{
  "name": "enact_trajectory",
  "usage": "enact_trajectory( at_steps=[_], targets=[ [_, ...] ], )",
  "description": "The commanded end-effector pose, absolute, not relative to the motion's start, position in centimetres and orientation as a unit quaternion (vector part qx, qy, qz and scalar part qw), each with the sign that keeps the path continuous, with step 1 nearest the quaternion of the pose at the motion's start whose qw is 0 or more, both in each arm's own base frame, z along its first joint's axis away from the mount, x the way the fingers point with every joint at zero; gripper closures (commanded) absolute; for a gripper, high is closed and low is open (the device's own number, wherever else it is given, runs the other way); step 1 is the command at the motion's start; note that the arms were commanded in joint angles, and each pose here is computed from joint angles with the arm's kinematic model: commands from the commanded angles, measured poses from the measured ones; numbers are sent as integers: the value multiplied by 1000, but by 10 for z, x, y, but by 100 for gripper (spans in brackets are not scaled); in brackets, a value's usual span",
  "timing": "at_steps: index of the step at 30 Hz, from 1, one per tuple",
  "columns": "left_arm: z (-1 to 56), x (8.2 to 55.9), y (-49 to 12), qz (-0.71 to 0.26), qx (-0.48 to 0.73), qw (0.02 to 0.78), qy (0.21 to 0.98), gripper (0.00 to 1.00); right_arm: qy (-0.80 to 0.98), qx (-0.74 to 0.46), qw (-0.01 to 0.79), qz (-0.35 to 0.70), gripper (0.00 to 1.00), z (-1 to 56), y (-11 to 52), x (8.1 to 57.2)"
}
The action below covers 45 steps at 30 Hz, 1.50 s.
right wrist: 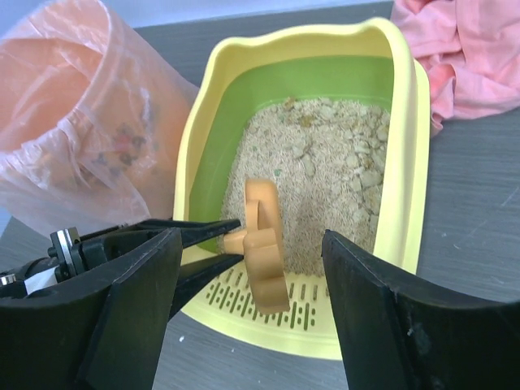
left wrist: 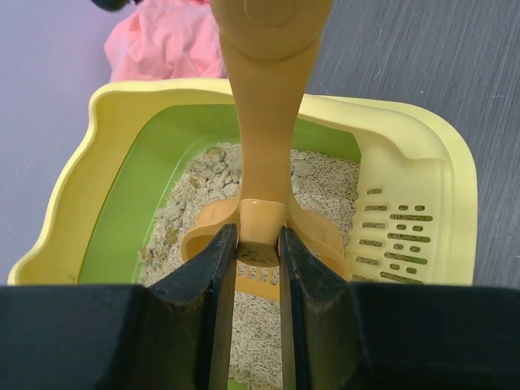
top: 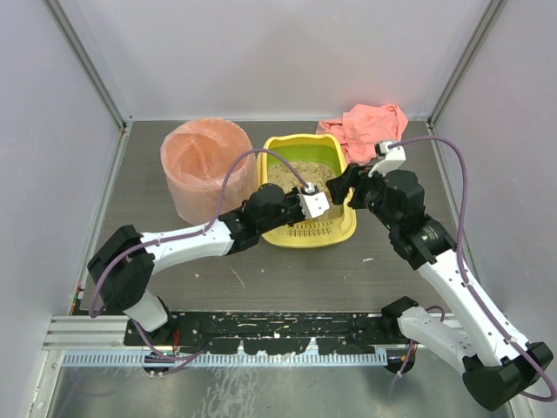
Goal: Clean the litter box
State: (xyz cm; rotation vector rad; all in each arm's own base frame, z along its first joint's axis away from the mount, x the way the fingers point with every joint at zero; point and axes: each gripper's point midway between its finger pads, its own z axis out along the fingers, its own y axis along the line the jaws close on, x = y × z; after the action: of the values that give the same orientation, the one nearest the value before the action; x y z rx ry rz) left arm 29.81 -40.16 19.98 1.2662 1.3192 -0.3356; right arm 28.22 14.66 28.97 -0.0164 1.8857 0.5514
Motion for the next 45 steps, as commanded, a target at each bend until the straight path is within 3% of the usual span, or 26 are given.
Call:
enact_trajectory(
  at_steps=[1,8,16,19,45],
  targets=[
    [249,295,-402,-187,480,629,582,100,747,-5,613,258,25,325,152,296],
    [248,298,-402,-200,451,616,614,100,752,4,608,253,25,309,154,304],
    [251,287,-404,-230,452,622,597,100,766,22,588,258,31,290,156,307],
    [250,286,-404,-235,449,619,599,100,761,16,589,270,37,290,159,304],
    [250,284,-406,-250,441,615,604,100,709,-9,640,296,48,308,163,300]
  ],
)
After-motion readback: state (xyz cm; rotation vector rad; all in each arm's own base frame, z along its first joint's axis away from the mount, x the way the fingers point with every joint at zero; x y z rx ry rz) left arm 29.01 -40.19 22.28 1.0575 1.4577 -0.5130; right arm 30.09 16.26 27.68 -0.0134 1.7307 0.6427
